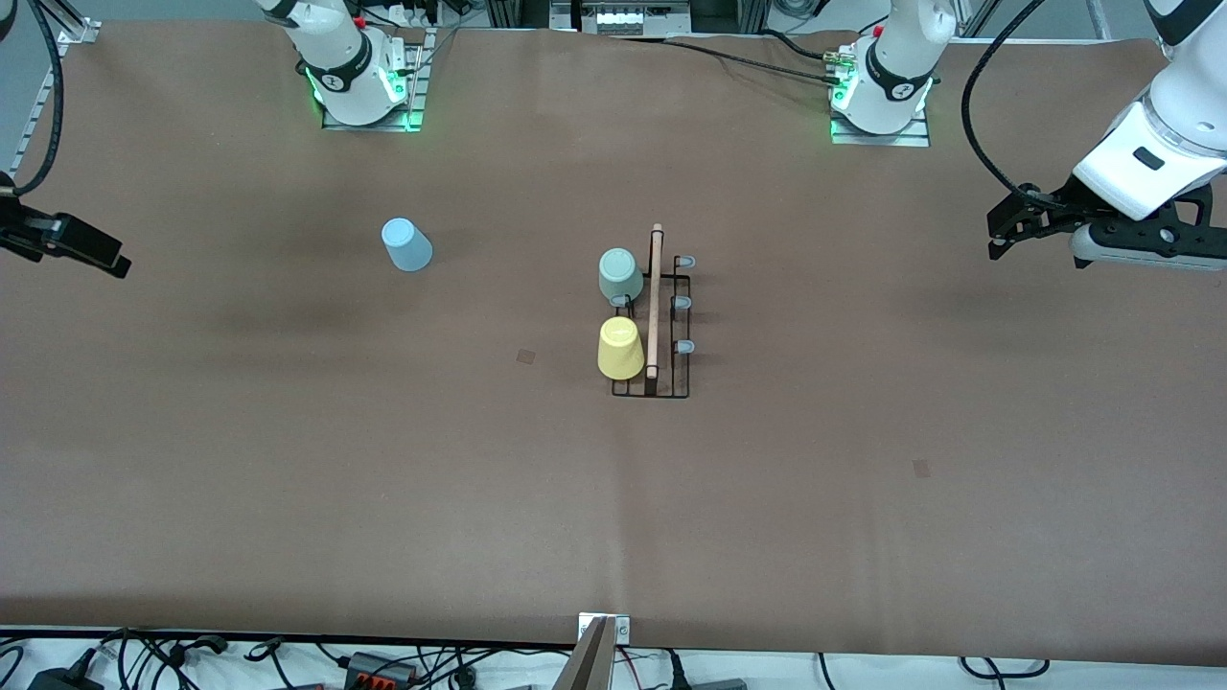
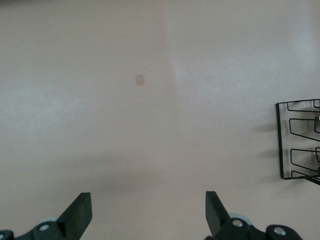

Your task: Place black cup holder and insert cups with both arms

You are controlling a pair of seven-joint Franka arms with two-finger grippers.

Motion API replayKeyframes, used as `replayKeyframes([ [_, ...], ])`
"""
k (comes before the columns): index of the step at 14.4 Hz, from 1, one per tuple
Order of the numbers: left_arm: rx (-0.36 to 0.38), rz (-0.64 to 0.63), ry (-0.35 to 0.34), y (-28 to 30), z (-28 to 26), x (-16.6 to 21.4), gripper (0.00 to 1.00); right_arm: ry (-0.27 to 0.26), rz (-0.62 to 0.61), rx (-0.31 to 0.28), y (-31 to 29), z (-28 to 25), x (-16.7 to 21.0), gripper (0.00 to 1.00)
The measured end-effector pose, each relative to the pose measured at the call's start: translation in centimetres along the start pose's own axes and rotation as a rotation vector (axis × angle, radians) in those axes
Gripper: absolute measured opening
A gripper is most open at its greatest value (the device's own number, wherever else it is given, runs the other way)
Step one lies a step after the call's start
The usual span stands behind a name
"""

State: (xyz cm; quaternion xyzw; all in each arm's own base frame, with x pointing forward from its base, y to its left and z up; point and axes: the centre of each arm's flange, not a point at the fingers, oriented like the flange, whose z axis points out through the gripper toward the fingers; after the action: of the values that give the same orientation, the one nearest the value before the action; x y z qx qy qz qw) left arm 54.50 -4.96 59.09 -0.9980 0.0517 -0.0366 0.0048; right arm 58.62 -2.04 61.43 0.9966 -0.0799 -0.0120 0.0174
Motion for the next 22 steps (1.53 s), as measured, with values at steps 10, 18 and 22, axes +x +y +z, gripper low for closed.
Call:
replayKeyframes([
  [10,0.0,0.0,0.001,0.0,0.0,0.0,1.0,-0.032,-0.118,0.007,1.4,1.8,-0.2,1.0],
  [18,0.0,0.0,0.005,0.0,-0.2,0.0,1.0,-0.033,-0.102,0.053,0.8,1.7,-0.3,1.0],
  [22,0.0,0.0,0.005,0.0,-0.3,0.1,1.0,-0.034,-0.078,0.053,0.8,1.7,-0.3,1.0],
])
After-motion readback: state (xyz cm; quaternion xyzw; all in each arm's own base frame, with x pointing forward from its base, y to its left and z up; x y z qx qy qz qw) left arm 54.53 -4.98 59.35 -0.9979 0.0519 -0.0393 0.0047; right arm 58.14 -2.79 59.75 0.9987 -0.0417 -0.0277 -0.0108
